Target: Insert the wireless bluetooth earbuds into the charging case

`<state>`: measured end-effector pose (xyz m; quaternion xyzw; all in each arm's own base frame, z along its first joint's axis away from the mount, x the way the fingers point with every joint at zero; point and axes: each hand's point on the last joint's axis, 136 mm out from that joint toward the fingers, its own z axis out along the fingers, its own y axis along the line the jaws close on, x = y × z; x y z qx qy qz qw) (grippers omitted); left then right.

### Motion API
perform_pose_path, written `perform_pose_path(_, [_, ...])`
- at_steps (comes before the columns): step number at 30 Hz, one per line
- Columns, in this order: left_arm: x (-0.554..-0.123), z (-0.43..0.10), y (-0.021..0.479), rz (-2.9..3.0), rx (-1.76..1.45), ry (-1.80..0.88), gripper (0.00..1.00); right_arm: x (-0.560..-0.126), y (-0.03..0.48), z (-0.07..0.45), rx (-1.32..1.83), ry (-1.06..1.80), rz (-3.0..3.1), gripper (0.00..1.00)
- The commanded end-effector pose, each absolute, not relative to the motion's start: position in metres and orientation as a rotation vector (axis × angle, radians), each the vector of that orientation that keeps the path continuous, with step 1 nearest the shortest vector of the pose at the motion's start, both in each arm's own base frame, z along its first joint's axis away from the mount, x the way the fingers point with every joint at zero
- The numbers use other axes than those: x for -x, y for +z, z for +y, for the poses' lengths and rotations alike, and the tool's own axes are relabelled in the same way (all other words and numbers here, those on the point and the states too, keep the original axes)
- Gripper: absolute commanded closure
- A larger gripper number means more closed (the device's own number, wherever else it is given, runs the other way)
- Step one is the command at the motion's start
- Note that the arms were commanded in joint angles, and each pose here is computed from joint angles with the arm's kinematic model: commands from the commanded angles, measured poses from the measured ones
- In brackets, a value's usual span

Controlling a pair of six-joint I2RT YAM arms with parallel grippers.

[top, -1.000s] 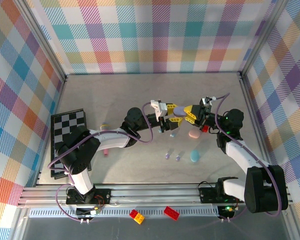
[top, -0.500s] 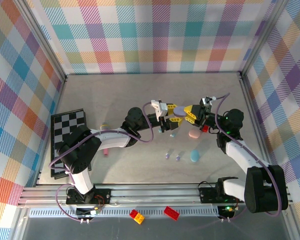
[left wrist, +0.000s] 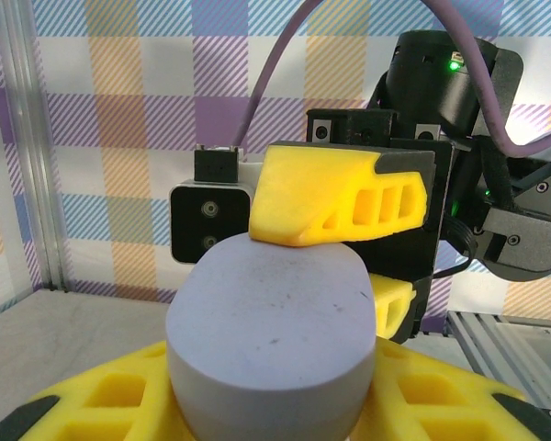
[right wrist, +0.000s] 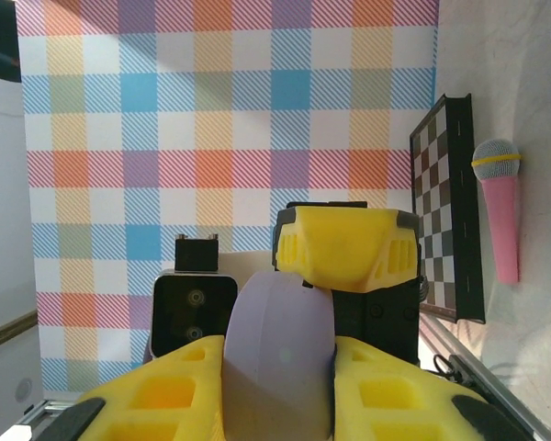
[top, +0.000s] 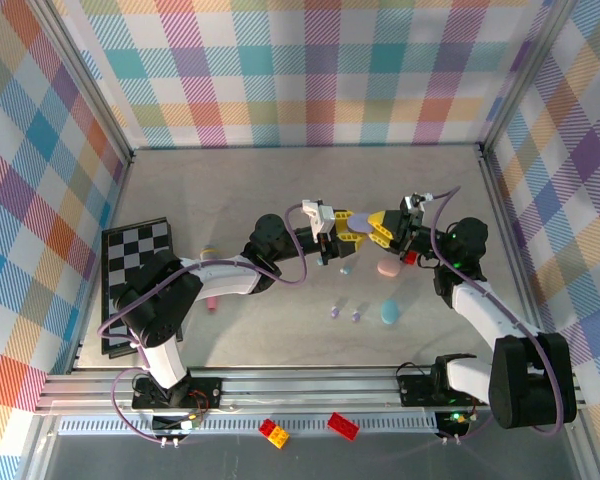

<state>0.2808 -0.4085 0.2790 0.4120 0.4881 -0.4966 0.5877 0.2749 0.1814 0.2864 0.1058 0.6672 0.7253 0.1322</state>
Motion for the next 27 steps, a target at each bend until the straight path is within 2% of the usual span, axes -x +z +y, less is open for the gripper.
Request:
perform_pose_path(1, [-0.277,-0.405,0.303,1.053,-0.97,-1.163,0.62,-0.273,0.288,0.179,-0.257,2.042,1.924,0.6])
perform_pose_path(2, [-0.276,-0.403,0.304,1.055,-0.975,-1.157,0.62,-0.273,0.284,0.178,-0.266,2.017,1.933,0.49])
perform_pose_path(4, [-0.276,-0.399,0.302,1.067,-0.983,-1.142,0.62,-0.273,0.278,0.175,-0.283,1.958,1.951,0.36])
perform_pose_path(6, [-0.275,-0.395,0.299,1.087,-1.002,-1.132,0.62,-0.271,0.276,0.172,-0.279,1.9,1.949,0.26])
perform_pose_path(8, [-0.272,-0.39,0.295,1.111,-1.028,-1.126,0.62,-0.269,0.277,0.17,-0.24,1.852,1.947,0.22])
perform_pose_path(12, [-0.263,-0.381,0.288,1.152,-1.069,-1.131,0.61,-0.259,0.273,0.161,-0.065,1.523,2.023,0.17])
perform_pose_path(15, [-0.253,-0.376,0.285,1.18,-1.109,-1.161,0.61,-0.241,0.283,0.16,0.211,1.289,2.001,0.14])
perform_pose_path(21, [-0.239,-0.371,0.287,1.202,-1.136,-1.217,0.61,-0.218,0.307,0.176,0.584,1.097,1.873,0.1])
perform_pose_path(27, [-0.231,-0.37,0.291,1.197,-1.152,-1.258,0.62,-0.217,0.3,0.205,0.816,0.882,1.847,0.09])
